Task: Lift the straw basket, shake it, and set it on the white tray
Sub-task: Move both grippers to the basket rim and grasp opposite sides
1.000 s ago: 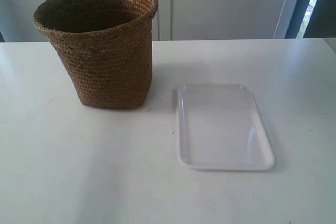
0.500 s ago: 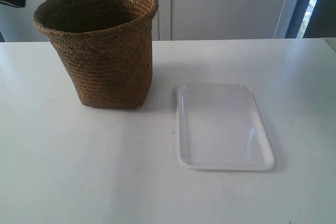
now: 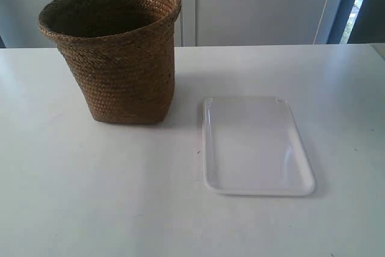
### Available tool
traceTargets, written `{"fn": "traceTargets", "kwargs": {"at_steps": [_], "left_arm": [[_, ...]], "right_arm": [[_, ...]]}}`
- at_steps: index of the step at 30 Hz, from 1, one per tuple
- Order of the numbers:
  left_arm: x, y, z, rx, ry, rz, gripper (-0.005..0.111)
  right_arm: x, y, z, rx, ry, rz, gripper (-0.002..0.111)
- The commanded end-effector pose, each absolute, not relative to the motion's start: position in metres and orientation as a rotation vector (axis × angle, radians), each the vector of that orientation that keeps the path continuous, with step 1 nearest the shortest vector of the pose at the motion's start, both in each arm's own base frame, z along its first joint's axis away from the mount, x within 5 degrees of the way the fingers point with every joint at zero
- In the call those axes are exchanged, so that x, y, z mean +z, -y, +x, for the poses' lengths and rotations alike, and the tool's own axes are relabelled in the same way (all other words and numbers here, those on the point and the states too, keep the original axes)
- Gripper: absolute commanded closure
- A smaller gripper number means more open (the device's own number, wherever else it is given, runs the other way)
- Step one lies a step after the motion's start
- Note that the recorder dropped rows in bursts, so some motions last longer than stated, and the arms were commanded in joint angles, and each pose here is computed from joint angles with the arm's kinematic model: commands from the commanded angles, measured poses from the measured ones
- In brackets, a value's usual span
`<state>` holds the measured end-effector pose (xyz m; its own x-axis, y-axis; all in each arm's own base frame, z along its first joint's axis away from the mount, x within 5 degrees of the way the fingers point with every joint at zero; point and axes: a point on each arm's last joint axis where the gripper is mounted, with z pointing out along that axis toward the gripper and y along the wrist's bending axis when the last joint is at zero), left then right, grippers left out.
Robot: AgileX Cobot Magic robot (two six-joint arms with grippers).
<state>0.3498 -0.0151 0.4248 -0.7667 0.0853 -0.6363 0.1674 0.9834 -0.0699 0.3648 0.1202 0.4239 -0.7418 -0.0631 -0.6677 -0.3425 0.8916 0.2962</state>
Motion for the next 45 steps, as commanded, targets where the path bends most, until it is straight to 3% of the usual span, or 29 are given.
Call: {"fn": "traceTargets", "kwargs": {"at_steps": [1, 3, 5, 7, 8, 9, 10, 13, 15, 23, 40, 45], "left_arm": [[0.417, 0.013, 0.36, -0.127, -2.47, 0.169, 0.107], [0.409, 0.013, 0.368, -0.13, -2.489, 0.168, 0.103], [0.393, 0.013, 0.383, -0.128, -2.508, 0.171, 0.086], [0.381, 0.012, 0.393, -0.126, -2.518, 0.16, 0.057], [0.375, 0.012, 0.399, -0.126, -2.521, 0.125, 0.038], [0.375, 0.011, 0.4, -0.119, -2.511, 0.102, 0.031], [0.376, 0.008, 0.403, -0.09, -2.486, 0.068, 0.028], [0.38, 0.005, 0.407, -0.044, -2.431, 0.054, 0.029], [0.375, 0.005, 0.41, -0.048, -2.44, 0.048, 0.029], [0.367, 0.005, 0.417, -0.052, -2.441, 0.045, 0.029], [0.331, 0.006, 0.44, -0.068, -2.49, 0.037, 0.029], [0.316, 0.007, 0.448, -0.089, -2.511, 0.028, 0.029]], "right_arm": [[0.421, -0.126, 0.368, 0.599, -2.37, -0.295, 0.108], [0.418, -0.13, 0.371, 0.632, -2.355, -0.327, 0.108], [0.413, -0.135, 0.377, 0.687, -2.344, -0.32, 0.105], [0.407, -0.138, 0.383, 0.728, -2.345, -0.303, 0.095], [0.403, -0.139, 0.387, 0.738, -2.351, -0.296, 0.083], [0.401, -0.14, 0.388, 0.74, -2.354, -0.293, 0.076], [0.399, -0.14, 0.39, 0.741, -2.354, -0.29, 0.062], [0.399, -0.14, 0.394, 0.736, -2.324, -0.272, 0.042], [0.397, -0.141, 0.398, 0.738, -2.315, -0.255, 0.039], [0.366, -0.164, 0.421, 0.91, -2.315, -0.166, 0.039], [0.341, -0.164, 0.448, 0.721, -2.241, -0.11, 0.039], [0.318, -0.167, 0.46, 0.736, -2.272, -0.052, 0.039]]}}
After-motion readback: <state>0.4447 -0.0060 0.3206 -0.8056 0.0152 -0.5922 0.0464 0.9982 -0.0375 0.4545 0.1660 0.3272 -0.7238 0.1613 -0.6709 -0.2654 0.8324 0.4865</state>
